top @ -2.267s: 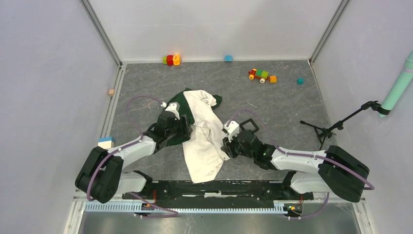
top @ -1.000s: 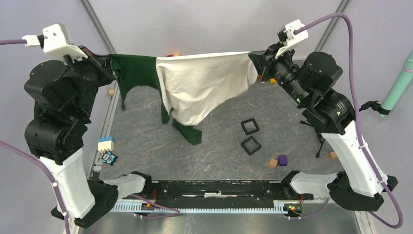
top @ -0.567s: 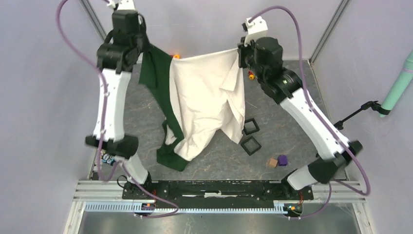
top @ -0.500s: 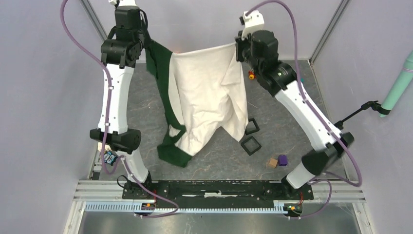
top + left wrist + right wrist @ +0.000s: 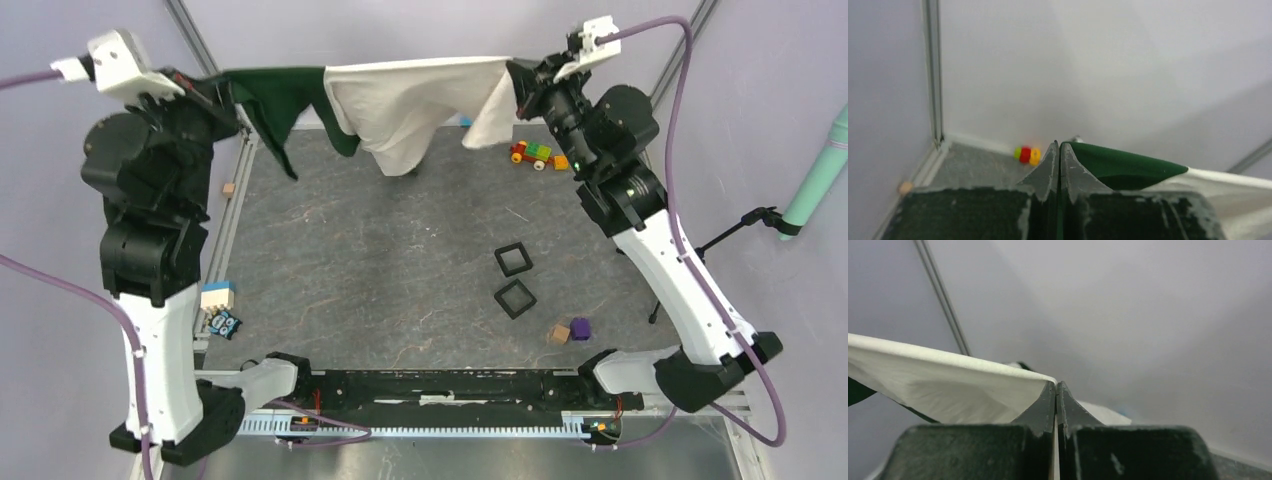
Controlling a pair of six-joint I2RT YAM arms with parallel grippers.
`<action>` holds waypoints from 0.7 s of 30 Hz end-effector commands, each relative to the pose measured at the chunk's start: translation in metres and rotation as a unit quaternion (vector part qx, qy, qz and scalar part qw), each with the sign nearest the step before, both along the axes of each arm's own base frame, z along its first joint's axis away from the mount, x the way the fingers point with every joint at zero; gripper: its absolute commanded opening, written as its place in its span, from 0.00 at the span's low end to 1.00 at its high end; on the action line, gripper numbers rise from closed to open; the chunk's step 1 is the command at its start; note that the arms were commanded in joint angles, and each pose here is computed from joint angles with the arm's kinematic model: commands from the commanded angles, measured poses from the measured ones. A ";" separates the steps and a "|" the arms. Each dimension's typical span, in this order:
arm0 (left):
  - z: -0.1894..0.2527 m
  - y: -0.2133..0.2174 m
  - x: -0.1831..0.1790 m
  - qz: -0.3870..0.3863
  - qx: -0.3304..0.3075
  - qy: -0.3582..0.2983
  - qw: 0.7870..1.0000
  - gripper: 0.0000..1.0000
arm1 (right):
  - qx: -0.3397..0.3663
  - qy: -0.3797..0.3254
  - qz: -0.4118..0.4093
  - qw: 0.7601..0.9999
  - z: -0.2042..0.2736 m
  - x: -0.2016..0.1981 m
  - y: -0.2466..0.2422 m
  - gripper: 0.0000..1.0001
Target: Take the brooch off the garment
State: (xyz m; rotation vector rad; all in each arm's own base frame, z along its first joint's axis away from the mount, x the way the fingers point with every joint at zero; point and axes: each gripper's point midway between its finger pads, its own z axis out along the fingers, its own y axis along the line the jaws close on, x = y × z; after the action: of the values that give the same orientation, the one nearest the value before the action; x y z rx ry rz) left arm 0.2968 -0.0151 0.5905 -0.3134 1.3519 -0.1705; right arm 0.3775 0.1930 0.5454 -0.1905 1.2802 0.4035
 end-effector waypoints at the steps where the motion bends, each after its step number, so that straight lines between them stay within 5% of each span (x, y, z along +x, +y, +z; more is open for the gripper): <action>1: -0.115 -0.020 0.021 -0.044 -0.008 0.140 0.989 0.02 | -0.034 0.079 0.023 0.996 -0.083 -0.001 0.003 0.00; 7: -0.313 -0.068 -0.013 -0.159 -0.046 0.350 0.922 0.02 | -0.098 0.242 0.044 0.964 -0.250 -0.031 -0.003 0.00; 11: -0.405 -0.101 -0.050 -0.213 -0.045 0.445 0.869 0.02 | -0.128 0.313 0.039 0.940 -0.339 -0.058 -0.018 0.00; 17: -0.471 -0.160 -0.122 -0.306 -0.005 0.536 0.787 0.02 | -0.161 0.402 0.120 0.893 -0.436 -0.104 -0.009 0.00; 21: -0.479 -0.173 -0.153 -0.317 -0.002 0.559 0.766 0.02 | -0.163 0.436 0.148 0.873 -0.472 -0.125 -0.008 0.00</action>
State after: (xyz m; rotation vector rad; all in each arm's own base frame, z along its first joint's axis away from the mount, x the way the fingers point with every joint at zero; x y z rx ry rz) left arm 0.1623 -0.1707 0.1040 0.1823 2.6329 -0.5277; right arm 0.2620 0.1697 0.0809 -0.4998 2.2602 0.4299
